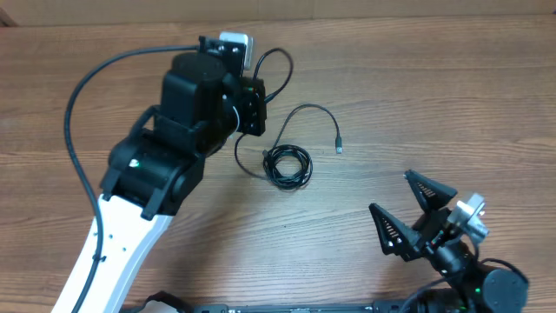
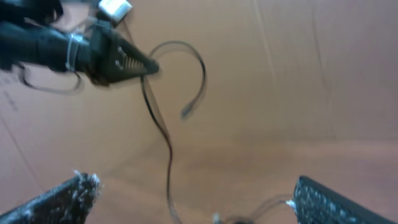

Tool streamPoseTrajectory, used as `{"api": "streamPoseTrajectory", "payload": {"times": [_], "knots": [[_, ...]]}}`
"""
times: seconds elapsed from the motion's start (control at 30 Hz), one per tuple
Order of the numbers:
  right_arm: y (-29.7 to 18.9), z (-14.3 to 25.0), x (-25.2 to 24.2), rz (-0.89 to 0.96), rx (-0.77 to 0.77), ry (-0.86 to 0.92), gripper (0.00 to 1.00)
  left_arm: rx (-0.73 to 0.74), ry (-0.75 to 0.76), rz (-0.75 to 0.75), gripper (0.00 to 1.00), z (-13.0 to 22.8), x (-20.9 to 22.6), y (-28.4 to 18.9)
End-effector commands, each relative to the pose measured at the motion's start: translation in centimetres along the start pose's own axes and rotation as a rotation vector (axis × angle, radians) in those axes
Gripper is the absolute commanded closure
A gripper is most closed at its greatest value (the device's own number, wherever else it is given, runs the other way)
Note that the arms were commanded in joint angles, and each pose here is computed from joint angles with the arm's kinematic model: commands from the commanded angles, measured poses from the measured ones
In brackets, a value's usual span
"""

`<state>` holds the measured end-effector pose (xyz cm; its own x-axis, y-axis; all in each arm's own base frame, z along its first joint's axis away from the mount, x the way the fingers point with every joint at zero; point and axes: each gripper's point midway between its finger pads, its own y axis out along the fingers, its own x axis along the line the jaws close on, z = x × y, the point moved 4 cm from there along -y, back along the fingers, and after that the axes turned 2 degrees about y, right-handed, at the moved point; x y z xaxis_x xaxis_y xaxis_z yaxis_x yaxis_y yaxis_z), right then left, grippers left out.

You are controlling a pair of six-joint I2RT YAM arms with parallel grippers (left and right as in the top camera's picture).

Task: Untangle cables
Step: 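Reach the right gripper to the hanging cable coil below the left gripper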

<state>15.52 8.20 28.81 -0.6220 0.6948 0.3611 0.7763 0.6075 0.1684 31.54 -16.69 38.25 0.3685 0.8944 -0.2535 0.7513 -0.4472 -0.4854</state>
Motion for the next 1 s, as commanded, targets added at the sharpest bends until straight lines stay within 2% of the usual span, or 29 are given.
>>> {"api": "streamPoseTrajectory", "payload": {"times": [0.0, 0.1, 0.17, 0.27, 0.3, 0.37, 0.43, 0.63, 0.83, 0.97], "knots": [[0.7, -3.3, 1.2, 0.028, 0.074, -0.08, 0.0, -0.091, 0.034, 0.093, 0.96, -3.2, -1.9, -2.5], [1.9, -4.8, 1.1, 0.081, 0.216, -0.067, 0.0, -0.093, 0.019, 0.094, 0.96, -3.3, -1.9, -2.6], [3.5, -6.0, 0.8, 0.122, 0.379, 0.047, 0.0, -0.087, -0.029, 0.096, 0.96, -3.2, -1.9, -2.6], [5.2, -6.2, 1.2, 0.04, 0.502, 0.161, 0.0, -0.102, -0.11, 0.159, 0.96, -3.7, -2.7, -2.8], [8.2, -1.2, -0.6, -0.054, 0.737, 0.233, 0.0, -0.199, -0.118, 0.258, 0.96, -6.1, -4.0, -4.0], [9.3, 1.1, -1.4, -0.015, 0.824, 0.238, 0.0, -0.202, -0.141, 0.253, 0.96, -6.2, -3.9, -4.0], [11.4, 4.8, -1.7, 0.012, 0.937, 0.169, 0.0, -0.207, -0.156, 0.2, 0.96, -6.1, -3.2, -3.8], [15.0, 10.1, -1.6, 0.076, 1.026, -0.005, 0.0, -0.199, -0.198, 0.075, 0.96, -5.5, -1.4, -3.4], [17.6, 11.6, -0.9, 0.018, 0.989, -0.039, 0.0, -0.191, -0.2, 0.067, 0.96, -5.4, -1.3, -3.4], [18.3, 14.1, -1.0, 0.005, 1.035, -0.036, 0.0, -0.181, -0.2, 0.063, 0.96, -5.2, -1.2, -3.4]]}}
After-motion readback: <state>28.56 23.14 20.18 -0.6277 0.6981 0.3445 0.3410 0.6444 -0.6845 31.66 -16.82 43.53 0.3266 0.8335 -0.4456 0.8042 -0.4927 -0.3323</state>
